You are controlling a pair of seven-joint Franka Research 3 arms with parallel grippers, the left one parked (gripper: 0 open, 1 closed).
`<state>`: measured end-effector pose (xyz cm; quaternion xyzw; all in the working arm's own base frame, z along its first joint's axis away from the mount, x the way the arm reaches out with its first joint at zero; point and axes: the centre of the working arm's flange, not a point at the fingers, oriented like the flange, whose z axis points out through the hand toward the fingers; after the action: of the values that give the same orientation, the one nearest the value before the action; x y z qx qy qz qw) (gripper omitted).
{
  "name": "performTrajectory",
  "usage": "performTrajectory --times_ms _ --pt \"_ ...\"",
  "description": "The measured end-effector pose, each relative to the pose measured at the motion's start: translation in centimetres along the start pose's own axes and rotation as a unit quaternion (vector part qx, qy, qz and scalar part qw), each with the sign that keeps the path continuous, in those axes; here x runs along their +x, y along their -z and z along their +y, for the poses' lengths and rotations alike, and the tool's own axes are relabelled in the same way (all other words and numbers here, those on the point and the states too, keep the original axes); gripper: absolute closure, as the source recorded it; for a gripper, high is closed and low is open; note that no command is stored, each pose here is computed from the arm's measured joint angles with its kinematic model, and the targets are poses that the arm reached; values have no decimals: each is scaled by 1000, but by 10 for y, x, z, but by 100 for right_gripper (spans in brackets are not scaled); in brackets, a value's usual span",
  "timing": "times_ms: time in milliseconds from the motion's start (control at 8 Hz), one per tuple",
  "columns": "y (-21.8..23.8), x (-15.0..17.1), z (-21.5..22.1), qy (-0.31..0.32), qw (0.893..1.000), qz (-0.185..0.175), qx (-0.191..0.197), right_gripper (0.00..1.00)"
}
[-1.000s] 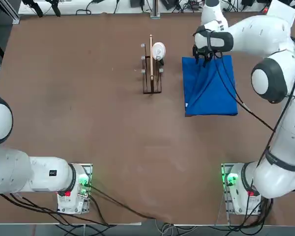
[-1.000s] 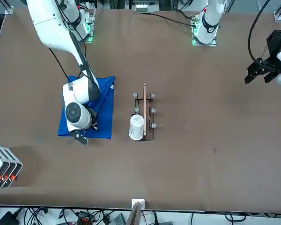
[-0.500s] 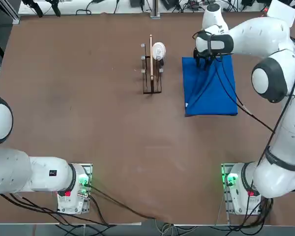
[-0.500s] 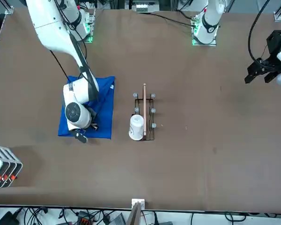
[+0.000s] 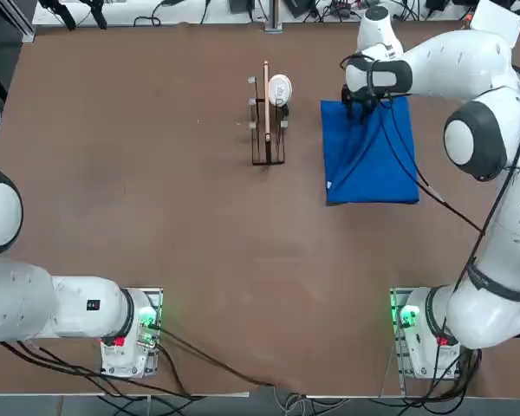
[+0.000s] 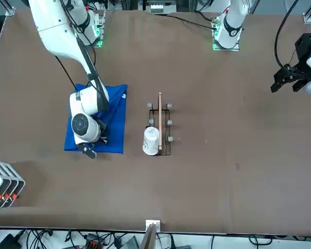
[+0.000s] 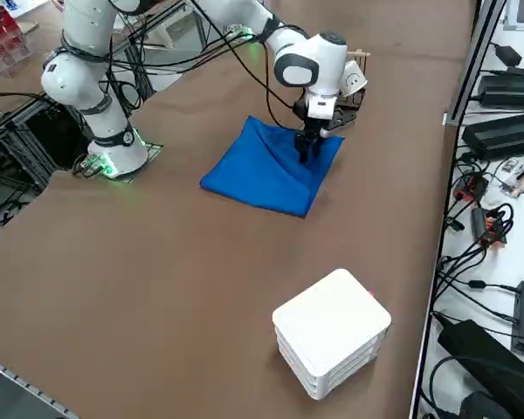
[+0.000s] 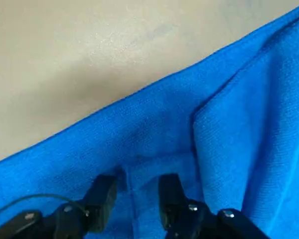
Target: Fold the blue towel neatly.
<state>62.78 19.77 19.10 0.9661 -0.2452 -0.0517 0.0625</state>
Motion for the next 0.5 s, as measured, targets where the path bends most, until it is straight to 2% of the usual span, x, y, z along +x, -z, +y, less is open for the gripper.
performTrajectory --times_ms 375,500 --pt "1 -1 -1 0 1000 0 1 55" --pt "2 -1 -1 1 1000 0 2 65"
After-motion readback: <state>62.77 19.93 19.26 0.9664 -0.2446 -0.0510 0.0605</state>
